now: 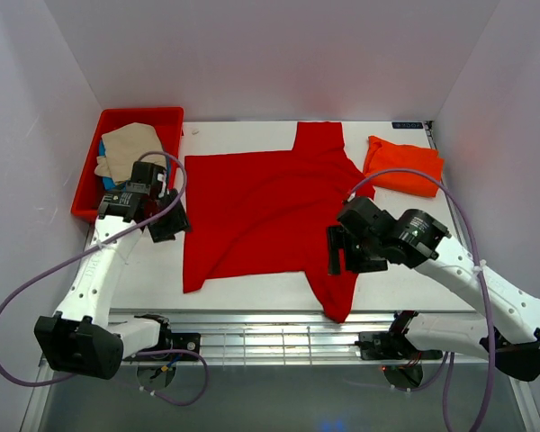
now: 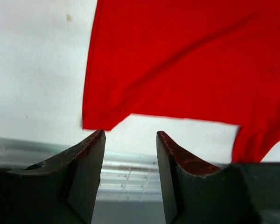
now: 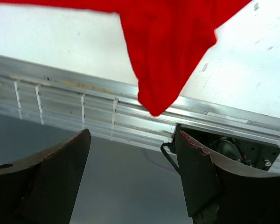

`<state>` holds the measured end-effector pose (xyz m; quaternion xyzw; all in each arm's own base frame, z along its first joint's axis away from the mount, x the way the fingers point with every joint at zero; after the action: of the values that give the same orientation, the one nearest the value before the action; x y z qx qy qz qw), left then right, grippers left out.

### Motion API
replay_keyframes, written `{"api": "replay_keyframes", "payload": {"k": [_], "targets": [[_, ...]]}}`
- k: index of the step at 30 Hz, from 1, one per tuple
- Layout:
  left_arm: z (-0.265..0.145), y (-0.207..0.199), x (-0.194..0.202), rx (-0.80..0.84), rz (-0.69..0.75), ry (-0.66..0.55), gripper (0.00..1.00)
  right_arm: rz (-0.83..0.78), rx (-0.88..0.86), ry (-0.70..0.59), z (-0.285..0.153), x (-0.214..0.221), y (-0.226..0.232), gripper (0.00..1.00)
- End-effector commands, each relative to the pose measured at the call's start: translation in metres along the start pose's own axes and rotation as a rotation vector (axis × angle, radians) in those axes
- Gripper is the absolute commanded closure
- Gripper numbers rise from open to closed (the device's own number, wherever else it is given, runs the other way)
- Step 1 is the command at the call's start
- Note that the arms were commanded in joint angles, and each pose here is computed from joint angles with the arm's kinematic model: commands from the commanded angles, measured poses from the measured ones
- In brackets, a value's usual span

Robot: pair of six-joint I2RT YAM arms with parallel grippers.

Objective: Fold and stack the t-shirts
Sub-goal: Flatten the tshirt out

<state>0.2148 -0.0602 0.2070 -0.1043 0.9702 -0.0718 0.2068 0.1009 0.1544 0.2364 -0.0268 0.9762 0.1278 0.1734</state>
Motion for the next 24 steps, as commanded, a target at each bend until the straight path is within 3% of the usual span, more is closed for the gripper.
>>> {"api": "replay_keyframes", "payload": {"k": [1,4,7,8,10,16,24], "targets": [[-0.02,-0.007,-0.046,-0.011,-0.043,-0.222,0.42,0.002,0.037,-0.197,-0.023,-0.044,0.01,0.21],[-0.001,-0.022,-0.084,0.032,-0.035,-0.323,0.55,-0.025,0.15,-0.287,-0.009,-0.084,0.012,0.32],[0.033,-0.037,-0.112,0.064,-0.021,-0.316,0.91,0.008,0.16,-0.348,0.022,-0.126,-0.008,0.65],[0.041,-0.043,-0.117,0.089,-0.013,-0.304,1.0,0.077,0.149,-0.35,0.03,-0.142,-0.026,0.82],[0.062,-0.058,-0.132,0.107,0.007,-0.292,1.0,0.103,0.124,-0.41,0.046,-0.169,-0.039,0.92],[0.093,-0.094,-0.143,0.156,0.092,-0.256,1.0,0.155,0.169,-0.401,0.091,-0.221,-0.085,0.92],[0.13,-0.093,-0.128,0.16,0.106,-0.19,1.0,0.119,0.113,-0.433,0.143,-0.289,-0.106,0.92]]}}
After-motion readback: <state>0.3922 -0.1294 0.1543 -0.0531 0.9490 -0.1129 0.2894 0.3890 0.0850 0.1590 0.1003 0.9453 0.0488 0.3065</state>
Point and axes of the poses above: each gripper's point midway between its finger pads, its own z axis out along the fingers, its own y axis along the line the jaws close on, x = y × z, the point moved 4 cm from there along -z, back along the fingers, and after that the axes turned 7 degrees about z, right-handed, at the moved point
